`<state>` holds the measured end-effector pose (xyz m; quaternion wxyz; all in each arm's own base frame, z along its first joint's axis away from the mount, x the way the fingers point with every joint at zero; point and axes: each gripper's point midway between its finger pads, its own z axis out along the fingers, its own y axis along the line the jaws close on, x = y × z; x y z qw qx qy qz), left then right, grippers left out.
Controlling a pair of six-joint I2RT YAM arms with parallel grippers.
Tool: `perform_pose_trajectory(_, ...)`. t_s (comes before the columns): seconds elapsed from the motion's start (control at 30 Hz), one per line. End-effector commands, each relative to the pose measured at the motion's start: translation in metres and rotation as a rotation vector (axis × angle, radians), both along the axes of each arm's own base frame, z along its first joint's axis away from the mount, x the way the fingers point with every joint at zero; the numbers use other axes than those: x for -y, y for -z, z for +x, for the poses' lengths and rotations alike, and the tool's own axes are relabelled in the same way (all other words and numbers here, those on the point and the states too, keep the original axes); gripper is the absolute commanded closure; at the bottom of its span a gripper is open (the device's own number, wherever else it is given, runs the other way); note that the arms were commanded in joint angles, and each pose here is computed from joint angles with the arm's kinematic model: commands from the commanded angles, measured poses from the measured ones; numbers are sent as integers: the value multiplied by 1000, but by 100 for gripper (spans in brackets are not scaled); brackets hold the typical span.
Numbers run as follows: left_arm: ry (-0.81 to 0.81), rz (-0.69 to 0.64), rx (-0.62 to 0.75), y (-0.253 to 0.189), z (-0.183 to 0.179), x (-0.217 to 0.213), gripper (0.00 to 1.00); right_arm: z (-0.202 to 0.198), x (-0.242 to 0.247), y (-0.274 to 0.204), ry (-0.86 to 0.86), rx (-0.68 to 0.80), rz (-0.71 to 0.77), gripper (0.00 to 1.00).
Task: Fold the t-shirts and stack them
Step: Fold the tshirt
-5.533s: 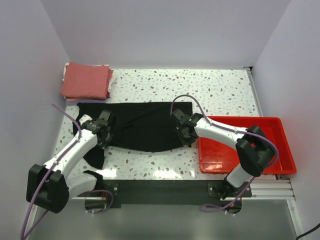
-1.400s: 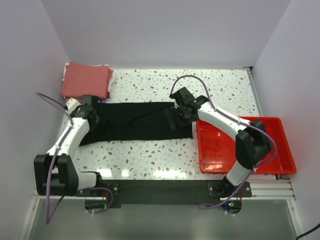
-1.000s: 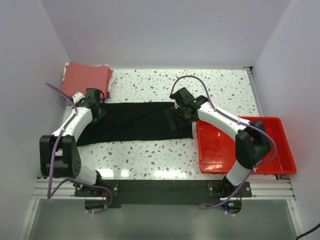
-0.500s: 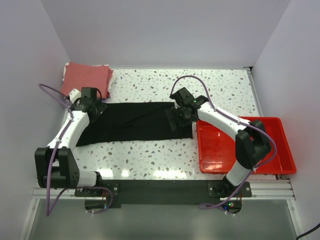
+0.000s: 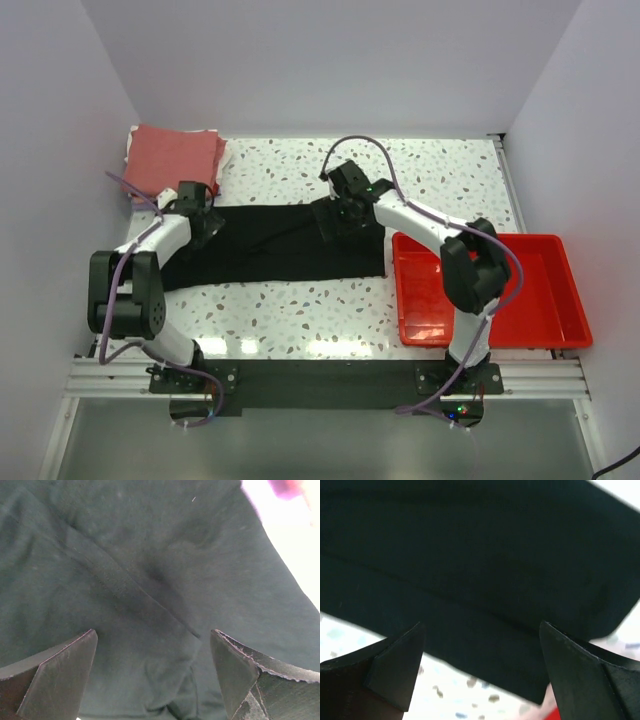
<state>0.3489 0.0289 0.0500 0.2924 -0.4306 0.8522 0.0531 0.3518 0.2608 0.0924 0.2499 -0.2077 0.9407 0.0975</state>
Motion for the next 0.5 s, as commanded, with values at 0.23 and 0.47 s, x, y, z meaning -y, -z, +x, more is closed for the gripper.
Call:
perform_pose_trajectory(0.23, 24, -18, -53, 39, 1, 3, 0, 56, -25, 51, 21, 5, -31, 1)
perform_pose_trajectory(0.47, 11, -22, -72, 50, -8, 2, 0, 1, 8, 91, 64, -125, -78, 1)
